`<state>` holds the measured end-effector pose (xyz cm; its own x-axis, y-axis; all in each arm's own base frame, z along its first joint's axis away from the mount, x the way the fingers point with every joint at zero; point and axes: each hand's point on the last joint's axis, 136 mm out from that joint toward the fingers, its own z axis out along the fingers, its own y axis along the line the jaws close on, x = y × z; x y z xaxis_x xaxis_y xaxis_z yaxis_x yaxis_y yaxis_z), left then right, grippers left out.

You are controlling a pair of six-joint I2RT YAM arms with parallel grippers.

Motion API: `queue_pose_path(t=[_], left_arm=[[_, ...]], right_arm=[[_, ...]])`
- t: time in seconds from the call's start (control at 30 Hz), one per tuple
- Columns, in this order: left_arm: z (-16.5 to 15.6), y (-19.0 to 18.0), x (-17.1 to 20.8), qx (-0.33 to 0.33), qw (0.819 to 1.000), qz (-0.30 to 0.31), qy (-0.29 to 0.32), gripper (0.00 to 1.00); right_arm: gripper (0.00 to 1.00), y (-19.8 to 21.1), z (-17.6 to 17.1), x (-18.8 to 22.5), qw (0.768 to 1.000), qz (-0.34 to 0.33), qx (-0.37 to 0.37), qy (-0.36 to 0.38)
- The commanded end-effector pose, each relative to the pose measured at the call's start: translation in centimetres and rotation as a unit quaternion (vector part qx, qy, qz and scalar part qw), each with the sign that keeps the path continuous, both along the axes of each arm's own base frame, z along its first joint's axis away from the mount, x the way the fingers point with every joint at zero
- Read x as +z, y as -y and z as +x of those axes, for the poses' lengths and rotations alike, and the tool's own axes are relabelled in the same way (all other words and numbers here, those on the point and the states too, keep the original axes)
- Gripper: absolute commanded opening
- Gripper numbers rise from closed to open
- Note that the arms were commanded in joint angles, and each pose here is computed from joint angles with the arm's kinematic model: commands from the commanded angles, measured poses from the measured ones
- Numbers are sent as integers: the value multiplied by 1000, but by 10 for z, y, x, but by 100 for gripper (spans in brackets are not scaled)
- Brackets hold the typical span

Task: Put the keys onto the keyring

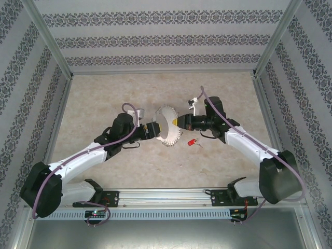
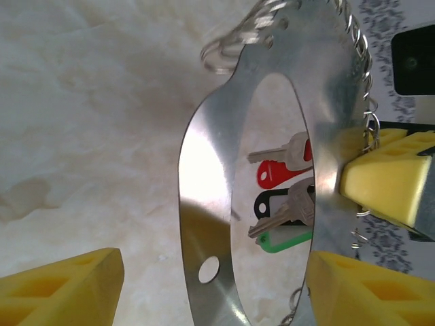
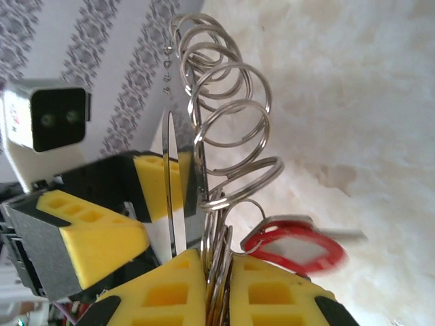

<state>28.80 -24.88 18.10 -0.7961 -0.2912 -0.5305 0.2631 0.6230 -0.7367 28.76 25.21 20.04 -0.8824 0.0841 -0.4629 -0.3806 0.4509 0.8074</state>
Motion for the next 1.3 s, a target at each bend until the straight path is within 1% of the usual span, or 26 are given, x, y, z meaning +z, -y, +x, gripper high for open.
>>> queue_pose_path(t=[0.0, 0.07, 0.17, 0.23, 0.3, 0.4, 0.43, 0.5, 0.53, 0.57, 0.63, 0.67, 0.7, 0.73, 0.77, 0.83, 0.87, 0.93, 0.97, 1.0, 1.07, 1.1, 1.13, 1.17, 1.2, 1.27], left_arm=[[10, 12, 54, -26, 996, -63, 57, 68], [14, 15, 71, -30, 993, -94, 71, 63], [19, 18, 97, -34, 987, -125, 95, 53], [22, 19, 113, -35, 984, -132, 111, 36], [23, 16, 125, -29, 983, -130, 126, 21], [23, 8, 140, -25, 981, -116, 152, 4], [21, 6, 144, -29, 980, -109, 163, 0], [15, 4, 154, -48, 976, -89, 191, 0], [11, 3, 160, -64, 972, -76, 212, 0], [5, 4, 165, -84, 967, -58, 233, 0], [-10, 6, 174, -140, 952, -8, 272, 0], [-18, 6, 182, -165, 944, 15, 284, 0], [-25, 5, 183, -192, 934, 45, 297, 0], [-32, 3, 186, -219, 922, 77, 309, 0], [-39, 2, 187, -246, 911, 106, 315, 0], [-44, -2, 188, -277, 899, 145, 308, 0], [-47, -3, 190, -291, 894, 155, 303, 0], [-50, -1, 196, -313, 888, 158, 298, 0], [-51, 1, 197, -320, 888, 156, 291, 0], [-51, 2, 199, -323, 888, 154, 289, 0], [-49, 4, 206, -324, 889, 150, 288, 0], [-49, 4, 207, -326, 888, 149, 287, 0], [-49, 4, 209, -327, 888, 151, 288, 0], [-47, 4, 211, -325, 888, 153, 288, 0], [-47, 5, 212, -325, 887, 154, 289, 0], [-45, 5, 214, -320, 889, 154, 290, 0]], right_arm=[[0, 0, 9, 45, 997, 61, -36, 40], [0, 0, 8, 58, 995, 78, -42, 50], [0, -4, 4, 70, 993, 90, -42, 59], [1, -5, 1, 73, 993, 87, -44, 69], [3, -3, 1, 74, 992, 84, -56, 80], [10, 2, -2, 81, 988, 80, -66, 112], [15, 5, -5, 85, 987, 76, -67, 128], [31, 12, -10, 90, 983, 61, -74, 158], [41, 18, -11, 91, 980, 50, -83, 173], [48, 24, -12, 93, 977, 39, -94, 189], [59, 45, -13, 94, 966, 13, -135, 220], [67, 55, -15, 96, 959, 5, -151, 240], [72, 63, -16, 96, 952, -5, -169, 256], [74, 72, -19, 99, 942, -12, -185, 279], [73, 77, -25, 101, 933, -20, -185, 308], [71, 74, -41, 105, 917, -27, -151, 369], [66, 71, -49, 104, 909, -32, -130, 395], [54, 62, -63, 103, 893, -43, -87, 439], [47, 55, -71, 103, 884, -46, -62, 461], [42, 48, -78, 102, 876, -47, -38, 479], [26, 31, -94, 100, 851, -58, 6, 521], [20, 24, -99, 98, 839, -66, 19, 541], [19, 19, -101, 98, 826, -80, 21, 558], [15, 13, -101, 97, 813, -96, 19, 575], [14, 9, -102, 97, 800, -110, 17, 590], [14, -4, -106, 96, 772, -131, 29, 621]])
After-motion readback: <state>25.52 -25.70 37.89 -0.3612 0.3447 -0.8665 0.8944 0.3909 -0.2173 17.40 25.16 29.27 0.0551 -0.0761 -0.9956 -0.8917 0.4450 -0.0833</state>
